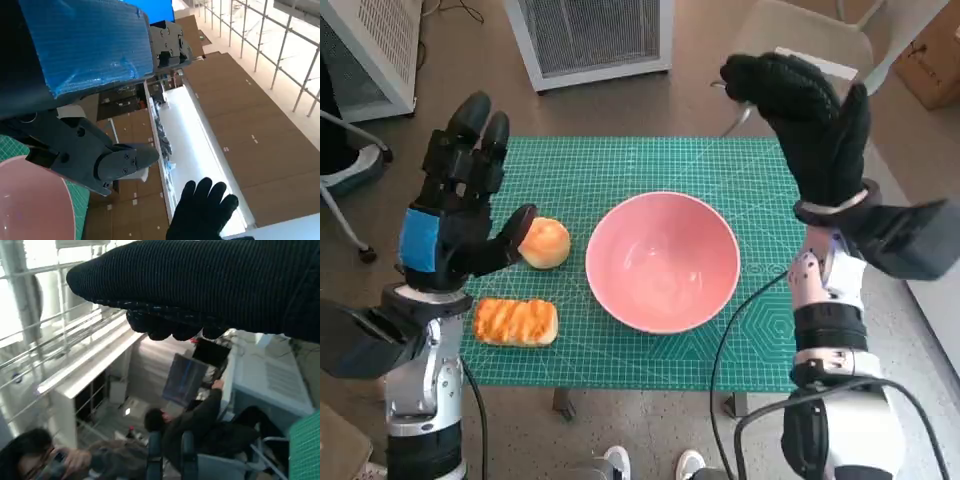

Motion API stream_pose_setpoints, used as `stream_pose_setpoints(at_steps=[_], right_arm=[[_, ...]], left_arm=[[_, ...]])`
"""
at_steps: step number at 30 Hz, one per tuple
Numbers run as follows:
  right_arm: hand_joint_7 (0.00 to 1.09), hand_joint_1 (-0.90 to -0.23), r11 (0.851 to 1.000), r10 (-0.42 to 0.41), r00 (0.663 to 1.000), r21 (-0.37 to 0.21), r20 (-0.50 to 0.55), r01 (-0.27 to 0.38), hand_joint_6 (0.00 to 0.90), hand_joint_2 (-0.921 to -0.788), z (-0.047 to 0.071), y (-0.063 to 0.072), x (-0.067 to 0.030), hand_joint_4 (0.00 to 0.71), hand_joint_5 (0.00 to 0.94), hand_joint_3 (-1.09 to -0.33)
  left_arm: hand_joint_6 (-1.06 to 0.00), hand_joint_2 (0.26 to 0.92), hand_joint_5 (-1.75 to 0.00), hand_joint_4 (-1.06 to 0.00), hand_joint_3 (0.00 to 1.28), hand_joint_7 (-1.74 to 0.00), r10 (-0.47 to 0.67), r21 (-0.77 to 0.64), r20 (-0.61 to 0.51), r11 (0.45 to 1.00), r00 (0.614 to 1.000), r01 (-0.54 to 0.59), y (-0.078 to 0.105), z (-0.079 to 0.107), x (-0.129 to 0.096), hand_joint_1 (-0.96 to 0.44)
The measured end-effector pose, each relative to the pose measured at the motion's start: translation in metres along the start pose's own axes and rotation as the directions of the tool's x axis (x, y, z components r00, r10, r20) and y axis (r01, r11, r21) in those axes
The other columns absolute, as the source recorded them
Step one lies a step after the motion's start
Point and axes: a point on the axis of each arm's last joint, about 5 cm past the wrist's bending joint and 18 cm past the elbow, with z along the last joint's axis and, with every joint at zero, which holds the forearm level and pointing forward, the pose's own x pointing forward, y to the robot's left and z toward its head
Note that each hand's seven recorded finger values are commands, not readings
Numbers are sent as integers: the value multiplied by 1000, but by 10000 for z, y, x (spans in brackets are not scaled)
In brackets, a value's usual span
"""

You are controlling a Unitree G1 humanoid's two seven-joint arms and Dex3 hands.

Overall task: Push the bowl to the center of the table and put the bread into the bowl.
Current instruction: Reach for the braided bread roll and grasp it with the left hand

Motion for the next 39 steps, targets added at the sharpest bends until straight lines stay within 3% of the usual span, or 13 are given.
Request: stream_pose_setpoints(at_steps=[11,15,19,22,25,30,39], right_arm=[[68,-627,1000,19,1000,5,11,-19,285,-921,4,-1,-7,223,0,-727],[71,-624,1000,18,1000,17,8,-19,282,-921,-6,7,-6,222,0,-729],[74,-624,1000,15,1000,21,-1,-15,280,-921,-8,-5,-27,221,0,-730],[77,-624,1000,15,1000,27,-7,-14,278,-921,-14,-3,-34,221,0,-730],[80,-622,999,16,1000,33,-10,-16,277,-921,-21,7,-30,221,0,-730],[85,-621,999,17,1000,40,-16,-16,274,-921,-30,18,-24,223,1,-730],[97,-620,999,14,1000,48,-21,-13,274,-921,-46,42,-15,230,4,-724]], left_arm=[[1,710,-6,-38,584,-393,-11,21,15,1000,1000,11,5,43,5,-264],[1,694,-1,-25,559,-331,-49,190,-11,981,999,50,58,172,-49,-234],[1,689,-1,-19,520,-288,-100,417,-87,900,991,127,146,392,-104,-227],[1,694,-1,-19,472,-284,-106,507,-137,847,985,162,168,515,-123,-224],[1,680,-1,-13,362,-337,-101,568,-201,798,974,200,165,615,-152,-251],[-38,741,-3,-26,123,-359,-62,666,-368,679,928,309,134,776,-252,-293],[-149,772,-2,-49,14,-203,6,709,-500,577,866,406,88,769,-342,-293]])
